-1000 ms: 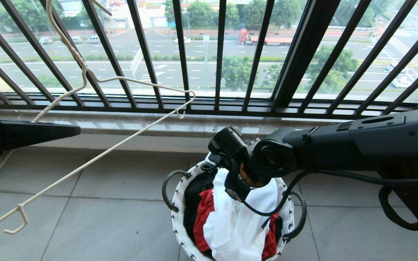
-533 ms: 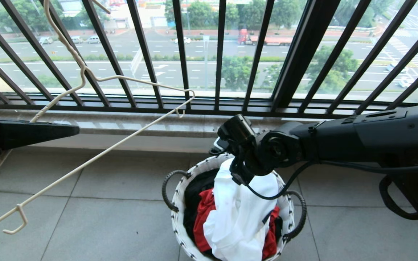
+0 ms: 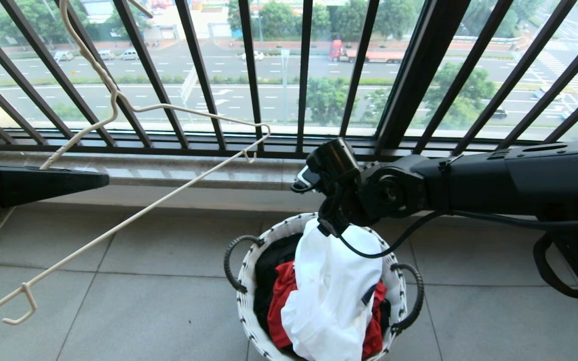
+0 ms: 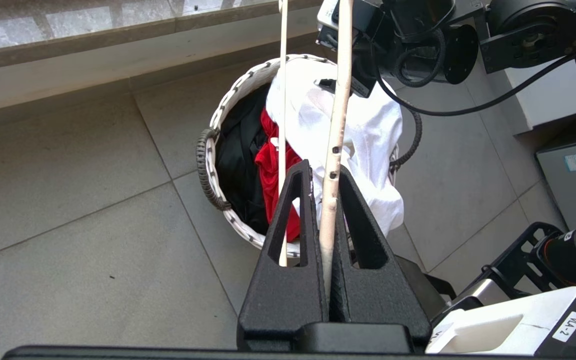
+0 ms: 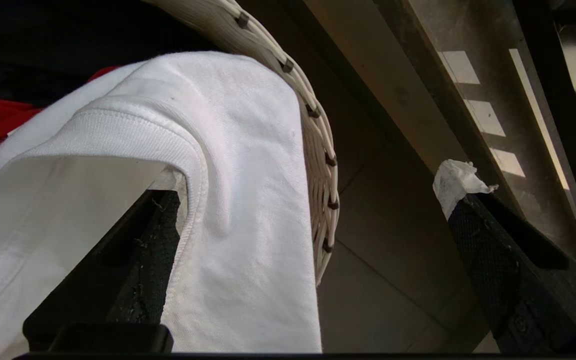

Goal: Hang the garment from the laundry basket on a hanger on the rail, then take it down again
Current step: Pick up clothes from the basket

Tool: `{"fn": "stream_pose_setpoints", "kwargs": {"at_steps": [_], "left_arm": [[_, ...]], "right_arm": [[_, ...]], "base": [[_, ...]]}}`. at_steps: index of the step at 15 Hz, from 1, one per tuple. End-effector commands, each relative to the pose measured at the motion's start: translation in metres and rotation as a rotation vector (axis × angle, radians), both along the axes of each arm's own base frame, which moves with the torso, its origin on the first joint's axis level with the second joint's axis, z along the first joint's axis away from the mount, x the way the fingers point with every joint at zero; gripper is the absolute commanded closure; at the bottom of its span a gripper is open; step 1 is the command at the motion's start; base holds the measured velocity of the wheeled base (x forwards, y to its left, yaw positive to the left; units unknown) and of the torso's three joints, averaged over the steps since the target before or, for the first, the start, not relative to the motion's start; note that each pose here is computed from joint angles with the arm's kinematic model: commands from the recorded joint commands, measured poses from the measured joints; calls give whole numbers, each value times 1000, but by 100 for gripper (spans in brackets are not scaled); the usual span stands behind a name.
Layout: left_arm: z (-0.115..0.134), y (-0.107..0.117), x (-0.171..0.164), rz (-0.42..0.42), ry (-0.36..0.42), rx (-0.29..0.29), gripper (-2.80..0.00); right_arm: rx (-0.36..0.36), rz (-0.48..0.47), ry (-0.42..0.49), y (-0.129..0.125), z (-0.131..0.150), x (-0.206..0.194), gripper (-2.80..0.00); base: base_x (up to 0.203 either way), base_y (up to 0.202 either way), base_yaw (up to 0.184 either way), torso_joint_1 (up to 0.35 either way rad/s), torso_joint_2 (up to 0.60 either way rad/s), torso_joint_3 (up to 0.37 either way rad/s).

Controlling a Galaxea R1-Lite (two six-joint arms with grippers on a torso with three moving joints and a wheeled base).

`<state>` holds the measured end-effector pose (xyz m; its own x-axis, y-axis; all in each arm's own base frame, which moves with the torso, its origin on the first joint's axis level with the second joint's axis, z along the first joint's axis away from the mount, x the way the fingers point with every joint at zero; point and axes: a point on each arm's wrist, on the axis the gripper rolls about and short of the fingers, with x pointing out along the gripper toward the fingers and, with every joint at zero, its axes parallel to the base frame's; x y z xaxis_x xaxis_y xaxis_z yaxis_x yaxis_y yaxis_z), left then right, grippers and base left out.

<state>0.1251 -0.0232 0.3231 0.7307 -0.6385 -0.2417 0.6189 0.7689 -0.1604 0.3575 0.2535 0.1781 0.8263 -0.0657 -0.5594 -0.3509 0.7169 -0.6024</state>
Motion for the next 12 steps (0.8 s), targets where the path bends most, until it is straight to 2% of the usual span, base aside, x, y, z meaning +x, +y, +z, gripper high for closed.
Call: {"fn": "stream_pose_setpoints", "kwargs": {"at_steps": [1,7,12], "left_arm": [[0,0,1,-3,5,-1,0],[0,0,0,-3,3,-1,0],[0,0,0,-3,0,-1,0]], "right_arm": [[-21,14,22,6,-13,-3,-280],[-47,29,56,11,-37,-9,-280],[-21,41,21,17,-37,-8,-280]], "base": [[0,0,0,0,0,0],[0,0,0,0,0,0],[0,0,0,0,0,0]]}}
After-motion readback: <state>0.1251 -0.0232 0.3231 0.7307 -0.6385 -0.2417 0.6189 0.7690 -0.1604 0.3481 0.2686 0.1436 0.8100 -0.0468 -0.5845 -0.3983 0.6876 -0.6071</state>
